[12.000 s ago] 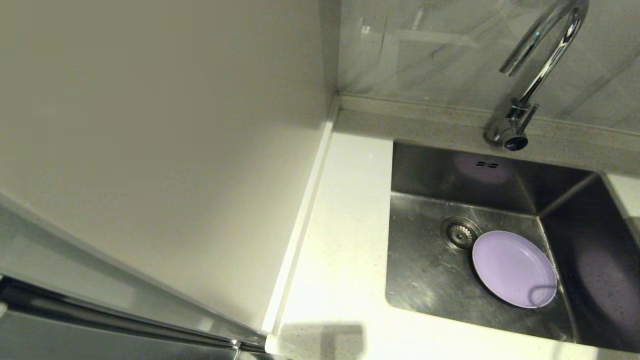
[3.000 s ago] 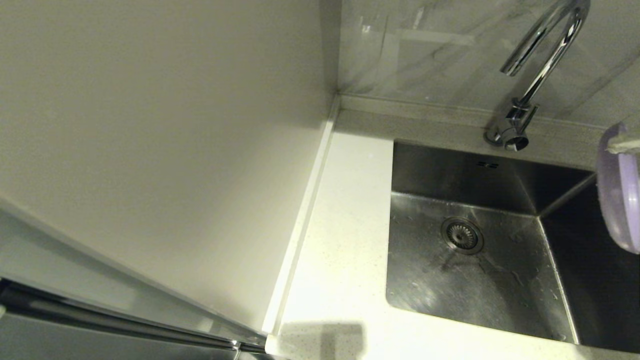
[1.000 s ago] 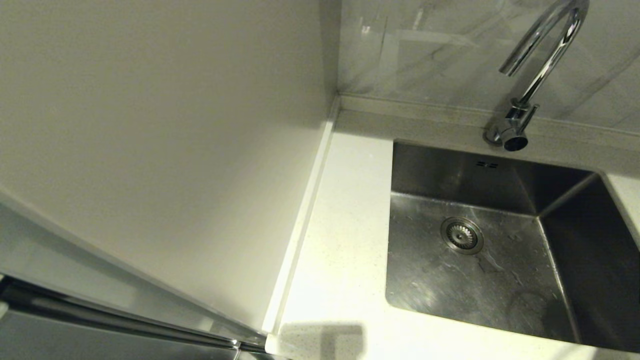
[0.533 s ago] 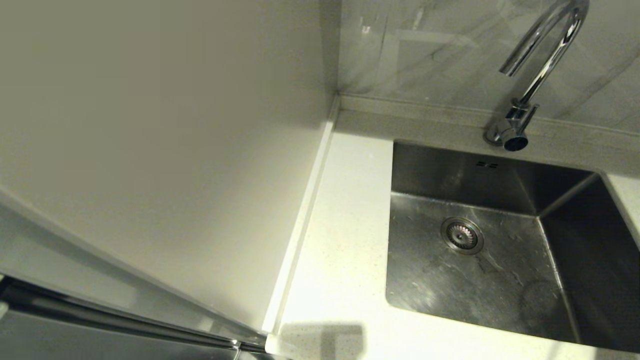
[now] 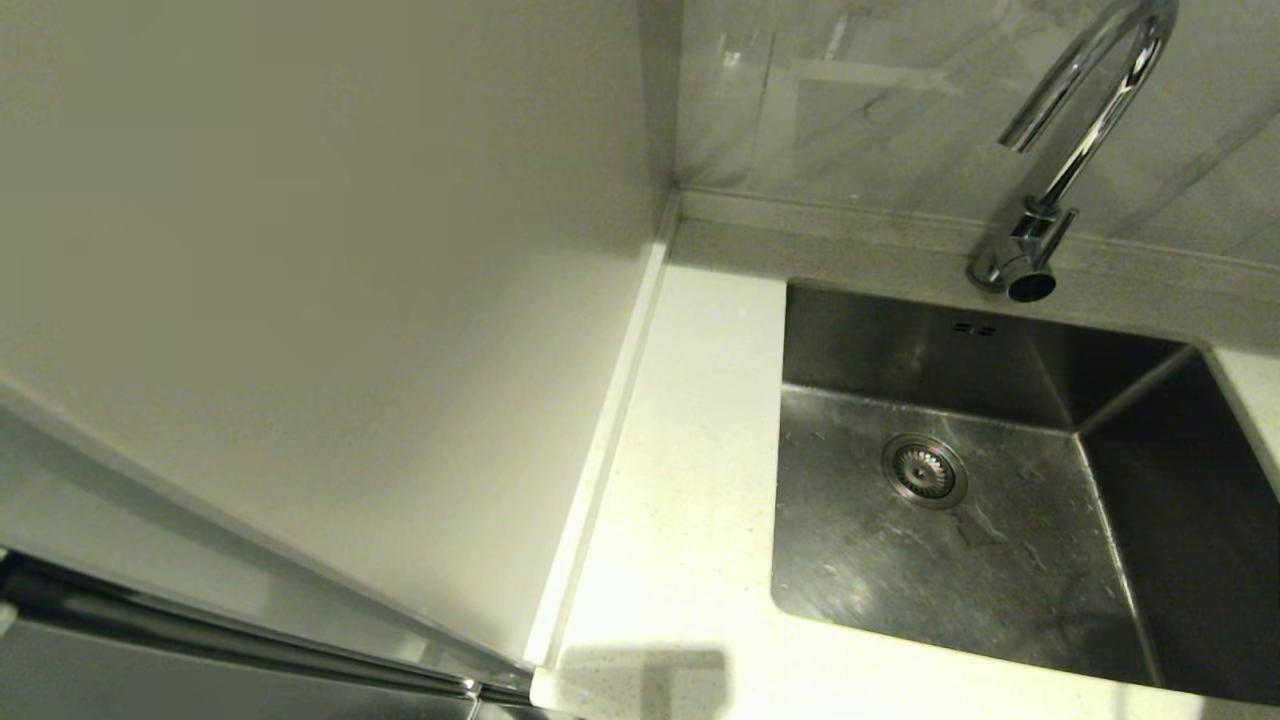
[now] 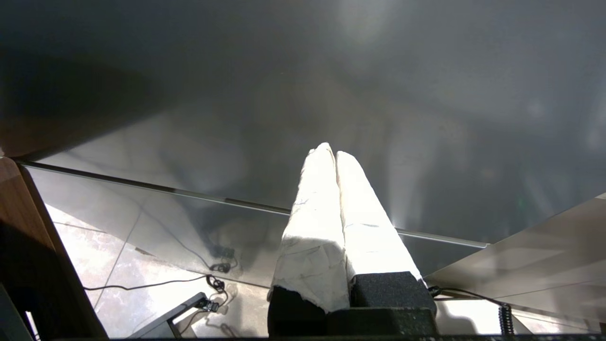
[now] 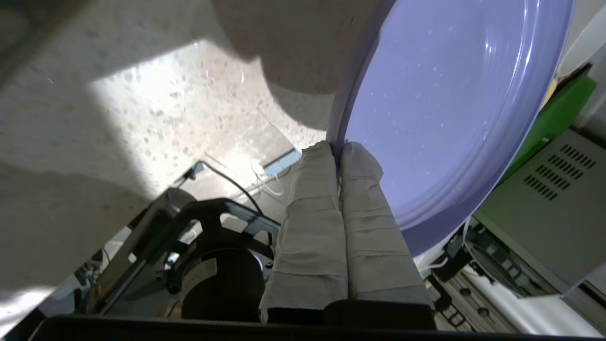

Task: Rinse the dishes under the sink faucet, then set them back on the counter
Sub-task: Put a plate back to the table from the sink

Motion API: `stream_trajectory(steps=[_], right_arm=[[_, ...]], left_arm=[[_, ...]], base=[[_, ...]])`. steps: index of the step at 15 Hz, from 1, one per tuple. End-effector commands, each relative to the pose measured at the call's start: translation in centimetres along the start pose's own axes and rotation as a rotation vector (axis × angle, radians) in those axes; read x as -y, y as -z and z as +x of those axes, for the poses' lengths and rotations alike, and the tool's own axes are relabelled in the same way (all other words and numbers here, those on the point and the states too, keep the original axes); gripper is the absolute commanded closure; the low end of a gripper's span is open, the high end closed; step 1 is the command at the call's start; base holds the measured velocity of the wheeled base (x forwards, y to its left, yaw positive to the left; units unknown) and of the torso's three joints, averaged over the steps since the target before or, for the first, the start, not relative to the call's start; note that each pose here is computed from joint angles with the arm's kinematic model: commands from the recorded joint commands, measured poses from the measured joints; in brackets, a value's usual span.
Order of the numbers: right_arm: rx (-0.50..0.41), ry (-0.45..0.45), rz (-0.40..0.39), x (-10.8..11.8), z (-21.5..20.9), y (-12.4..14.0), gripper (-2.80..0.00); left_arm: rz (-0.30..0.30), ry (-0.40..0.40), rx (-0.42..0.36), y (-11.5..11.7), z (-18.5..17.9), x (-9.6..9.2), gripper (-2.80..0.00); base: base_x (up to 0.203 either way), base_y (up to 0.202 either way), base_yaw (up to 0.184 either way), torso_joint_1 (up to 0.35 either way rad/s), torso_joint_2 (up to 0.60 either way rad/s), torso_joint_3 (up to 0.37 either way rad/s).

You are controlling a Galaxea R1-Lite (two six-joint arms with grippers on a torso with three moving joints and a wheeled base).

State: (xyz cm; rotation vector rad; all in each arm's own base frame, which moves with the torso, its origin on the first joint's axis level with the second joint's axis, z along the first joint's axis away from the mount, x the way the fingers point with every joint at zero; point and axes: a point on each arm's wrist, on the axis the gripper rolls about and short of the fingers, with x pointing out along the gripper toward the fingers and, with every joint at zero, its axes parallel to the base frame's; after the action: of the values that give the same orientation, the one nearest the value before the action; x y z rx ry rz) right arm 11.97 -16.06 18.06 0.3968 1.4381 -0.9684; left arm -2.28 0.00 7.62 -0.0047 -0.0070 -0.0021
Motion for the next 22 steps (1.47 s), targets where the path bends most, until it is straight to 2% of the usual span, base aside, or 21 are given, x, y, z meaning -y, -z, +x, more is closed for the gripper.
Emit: stream_trajectory(steps=[1, 4, 12, 22], right_arm=[[-0.033, 0.000, -0.011, -0.2, 0.5, 0.6, 0.00], [-0.059, -0.003, -0.020, -0.4, 1.0, 1.1, 0.00], [-0.081, -0.014, -0.083, -1.8, 1.6, -0.1, 0.00], [-0.095, -0.015, -0.107, -2.4, 2.0, -0.5, 0.00]], left_arm=[[0.000, -0.001, -0.002, 0.1, 0.0, 0.0, 0.00], [0.000, -0.001, -0.004, 0.1, 0.0, 0.0, 0.00], [0.000, -0.001, -0.004, 0.1, 0.0, 0.0, 0.00], [0.000, -0.001, -0.004, 0.1, 0.0, 0.0, 0.00]], base=[[0.000, 0.000, 0.000, 0.000, 0.00, 0.000], [0.000, 0.000, 0.000, 0.000, 0.00, 0.000], [0.000, 0.000, 0.000, 0.000, 0.00, 0.000], [0.000, 0.000, 0.000, 0.000, 0.00, 0.000]])
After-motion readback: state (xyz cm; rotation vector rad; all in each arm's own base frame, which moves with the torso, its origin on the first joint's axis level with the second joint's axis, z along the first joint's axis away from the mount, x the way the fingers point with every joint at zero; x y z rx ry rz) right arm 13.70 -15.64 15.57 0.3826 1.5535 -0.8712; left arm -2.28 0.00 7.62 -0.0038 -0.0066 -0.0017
